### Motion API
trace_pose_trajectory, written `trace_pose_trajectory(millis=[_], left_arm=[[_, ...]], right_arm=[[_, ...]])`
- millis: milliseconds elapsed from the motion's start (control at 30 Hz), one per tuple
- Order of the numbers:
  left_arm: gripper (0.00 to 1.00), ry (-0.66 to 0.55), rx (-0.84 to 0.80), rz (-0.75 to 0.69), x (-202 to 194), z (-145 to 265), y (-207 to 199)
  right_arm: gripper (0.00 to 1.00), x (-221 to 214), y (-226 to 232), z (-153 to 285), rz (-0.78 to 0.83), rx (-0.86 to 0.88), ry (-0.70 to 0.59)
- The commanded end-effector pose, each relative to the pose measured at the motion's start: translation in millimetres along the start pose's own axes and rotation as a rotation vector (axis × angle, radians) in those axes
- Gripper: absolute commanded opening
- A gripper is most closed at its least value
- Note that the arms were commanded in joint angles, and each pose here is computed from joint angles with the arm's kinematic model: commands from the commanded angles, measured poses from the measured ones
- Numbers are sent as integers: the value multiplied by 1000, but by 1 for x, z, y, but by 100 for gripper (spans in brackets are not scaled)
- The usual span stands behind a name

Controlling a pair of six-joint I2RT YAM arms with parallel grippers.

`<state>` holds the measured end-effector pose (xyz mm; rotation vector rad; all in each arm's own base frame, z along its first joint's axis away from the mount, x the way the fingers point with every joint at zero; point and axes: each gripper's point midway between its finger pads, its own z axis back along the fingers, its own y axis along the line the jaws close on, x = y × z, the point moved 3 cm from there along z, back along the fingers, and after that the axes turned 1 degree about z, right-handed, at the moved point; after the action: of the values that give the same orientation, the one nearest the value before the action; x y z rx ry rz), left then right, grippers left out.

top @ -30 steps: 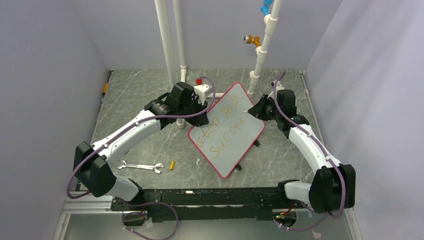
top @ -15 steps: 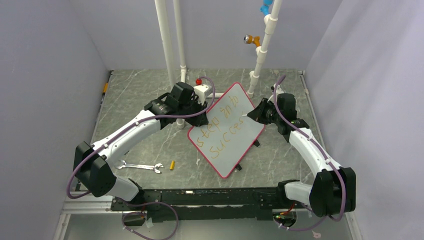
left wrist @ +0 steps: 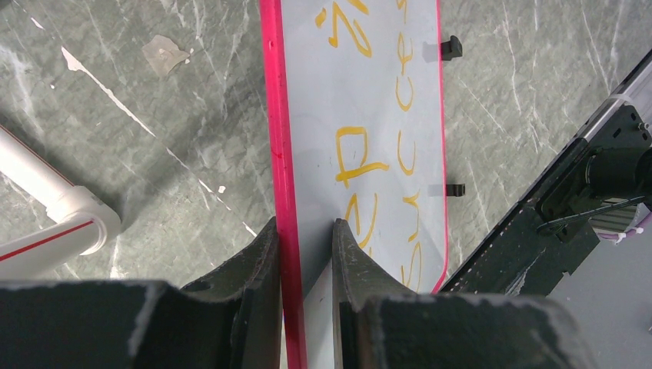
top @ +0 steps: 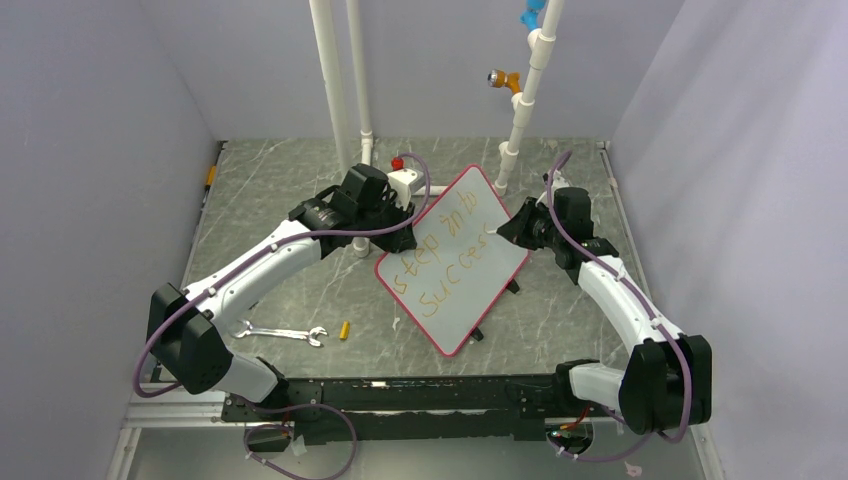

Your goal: Write a sentence on the whiteboard

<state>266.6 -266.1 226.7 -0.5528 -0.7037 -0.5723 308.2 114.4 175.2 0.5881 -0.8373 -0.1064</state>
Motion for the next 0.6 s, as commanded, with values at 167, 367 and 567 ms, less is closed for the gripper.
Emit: trace_pose_trajectory(millis=[167,367,567], left_arm=[[0,-15,114,-135,1,6,21],[0,-13,115,-133,0,5,21],[0,-17,113,-134,1,6,21]], right_arm=[[0,16,-7,-3,35,-76,-26],[0,16,-14,-3,43,-114,-24],[0,6,-22,-2,43,-148,2]])
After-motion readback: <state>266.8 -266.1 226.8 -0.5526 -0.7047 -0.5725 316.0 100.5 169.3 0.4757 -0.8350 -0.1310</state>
